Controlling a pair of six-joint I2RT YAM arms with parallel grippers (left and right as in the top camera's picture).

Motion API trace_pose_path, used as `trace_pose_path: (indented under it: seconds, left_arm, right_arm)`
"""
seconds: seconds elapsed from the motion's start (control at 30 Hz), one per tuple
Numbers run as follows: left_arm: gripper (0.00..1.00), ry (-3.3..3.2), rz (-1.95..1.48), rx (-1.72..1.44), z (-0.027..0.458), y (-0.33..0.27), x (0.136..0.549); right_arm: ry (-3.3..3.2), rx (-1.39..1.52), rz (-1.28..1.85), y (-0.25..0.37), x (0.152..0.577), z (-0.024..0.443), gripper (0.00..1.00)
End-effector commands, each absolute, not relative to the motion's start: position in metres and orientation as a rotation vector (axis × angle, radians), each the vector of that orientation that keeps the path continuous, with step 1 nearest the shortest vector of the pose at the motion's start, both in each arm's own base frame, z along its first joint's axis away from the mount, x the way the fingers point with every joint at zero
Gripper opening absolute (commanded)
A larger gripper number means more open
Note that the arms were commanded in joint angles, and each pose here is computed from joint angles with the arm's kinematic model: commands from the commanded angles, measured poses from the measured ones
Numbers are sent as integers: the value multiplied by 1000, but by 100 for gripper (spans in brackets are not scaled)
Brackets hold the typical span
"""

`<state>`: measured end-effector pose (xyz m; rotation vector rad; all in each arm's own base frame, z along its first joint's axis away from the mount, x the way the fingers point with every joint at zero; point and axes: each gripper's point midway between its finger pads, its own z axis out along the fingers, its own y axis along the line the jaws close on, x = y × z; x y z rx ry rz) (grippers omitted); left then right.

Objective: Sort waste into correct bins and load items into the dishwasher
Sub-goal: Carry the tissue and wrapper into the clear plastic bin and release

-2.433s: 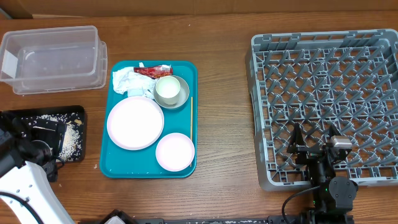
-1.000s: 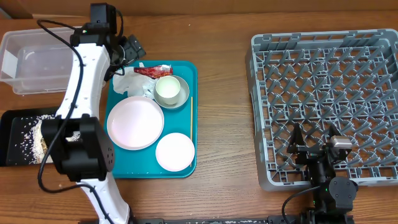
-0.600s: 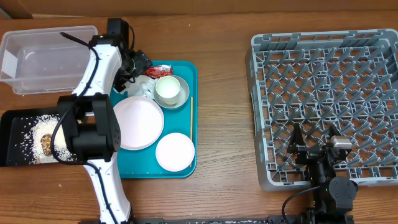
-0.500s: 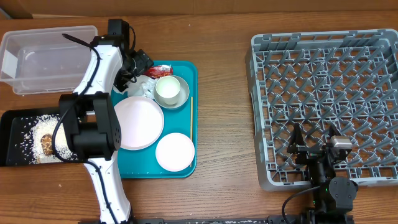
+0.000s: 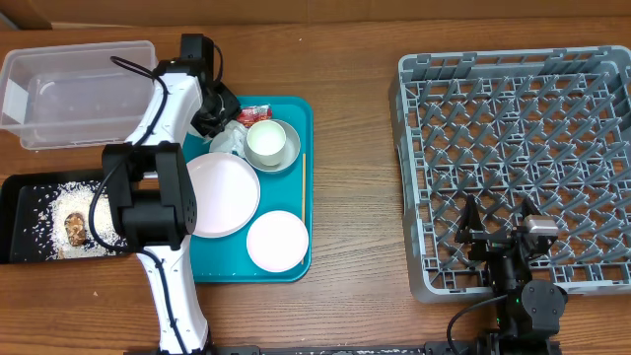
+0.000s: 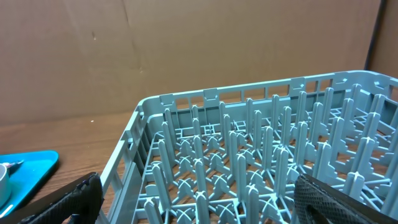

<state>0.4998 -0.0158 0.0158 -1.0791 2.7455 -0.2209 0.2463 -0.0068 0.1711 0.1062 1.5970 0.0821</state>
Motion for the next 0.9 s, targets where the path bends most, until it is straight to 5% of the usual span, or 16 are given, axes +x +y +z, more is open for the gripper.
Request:
trace_pose_path:
  seconds: [0.0,0.13,0.57,0.87]
  left_arm:
    - [25,2756,-228,-1076,14,-20,502]
    - [4,2740,-239,-1076,32,-18,505]
    - [4,2554,-318,-1002,162,-12,525]
    - [4,2343,-255,-1061,232,45,521]
  right_arm:
    - [1591,97,67,-8,246,170,100]
    - [1591,97,67,-8,246,170,100]
    - [1591,97,67,-8,246,170,100]
    - [1591,97,67,-8,246,170,100]
